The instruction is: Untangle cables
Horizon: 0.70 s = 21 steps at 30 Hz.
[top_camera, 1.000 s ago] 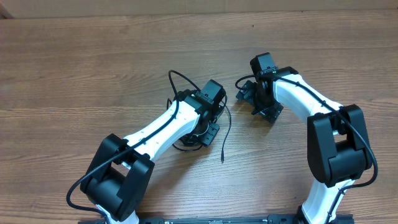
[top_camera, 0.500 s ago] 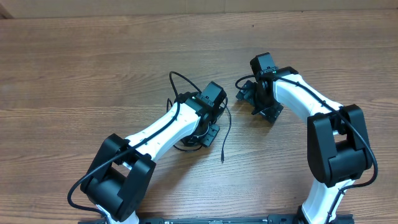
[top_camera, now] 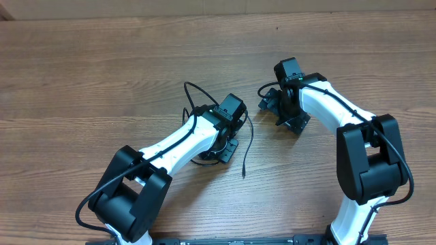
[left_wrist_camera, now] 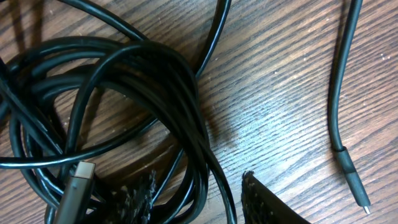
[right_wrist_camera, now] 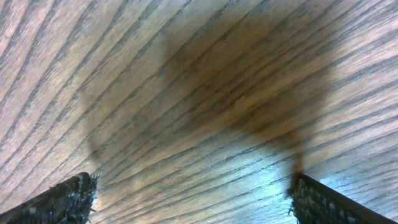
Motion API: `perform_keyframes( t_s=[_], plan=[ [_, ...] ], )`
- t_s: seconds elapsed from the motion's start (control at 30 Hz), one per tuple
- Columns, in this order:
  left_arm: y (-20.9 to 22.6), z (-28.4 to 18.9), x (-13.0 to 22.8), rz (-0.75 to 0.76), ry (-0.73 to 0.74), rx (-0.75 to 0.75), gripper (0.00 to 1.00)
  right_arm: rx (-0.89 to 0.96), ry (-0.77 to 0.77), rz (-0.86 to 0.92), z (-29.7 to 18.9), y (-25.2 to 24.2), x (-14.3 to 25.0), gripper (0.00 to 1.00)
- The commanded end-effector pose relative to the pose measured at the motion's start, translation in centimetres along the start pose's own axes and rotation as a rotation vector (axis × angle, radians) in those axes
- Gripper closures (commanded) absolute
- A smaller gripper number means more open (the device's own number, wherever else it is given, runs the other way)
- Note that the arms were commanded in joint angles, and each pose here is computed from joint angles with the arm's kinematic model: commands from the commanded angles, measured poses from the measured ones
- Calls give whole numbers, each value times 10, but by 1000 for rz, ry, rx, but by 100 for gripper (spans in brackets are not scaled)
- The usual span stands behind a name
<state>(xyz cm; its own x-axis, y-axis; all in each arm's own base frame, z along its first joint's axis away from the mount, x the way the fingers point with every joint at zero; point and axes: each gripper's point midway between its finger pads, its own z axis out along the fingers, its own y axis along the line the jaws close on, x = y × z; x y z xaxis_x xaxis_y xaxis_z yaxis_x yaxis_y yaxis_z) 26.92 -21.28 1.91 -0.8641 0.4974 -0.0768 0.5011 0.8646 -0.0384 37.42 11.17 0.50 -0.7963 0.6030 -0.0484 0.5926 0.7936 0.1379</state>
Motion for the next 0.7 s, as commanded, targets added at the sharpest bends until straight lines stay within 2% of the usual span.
perform_keyframes(
  t_s=[0.0,0.1,0.37,0.5,0.67],
  plan=[
    [-1,-6,-2,-4,-23,-6,53,56,61,-4,23,-18,15,0],
    [-1,-6,-3,-3,-28,-7,56,56,61,-4,23,-18,15,0],
    [9,-7,-6,-5,-44,-62,50,57,61,-4,23,-18,15,0],
    [9,-6,-7,-4,-45,-62,57,57,61,-4,23,-18,15,0],
    [9,-3,-6,-4,-37,-64,57,56,61,-4,23,-18,15,0]
  ],
)
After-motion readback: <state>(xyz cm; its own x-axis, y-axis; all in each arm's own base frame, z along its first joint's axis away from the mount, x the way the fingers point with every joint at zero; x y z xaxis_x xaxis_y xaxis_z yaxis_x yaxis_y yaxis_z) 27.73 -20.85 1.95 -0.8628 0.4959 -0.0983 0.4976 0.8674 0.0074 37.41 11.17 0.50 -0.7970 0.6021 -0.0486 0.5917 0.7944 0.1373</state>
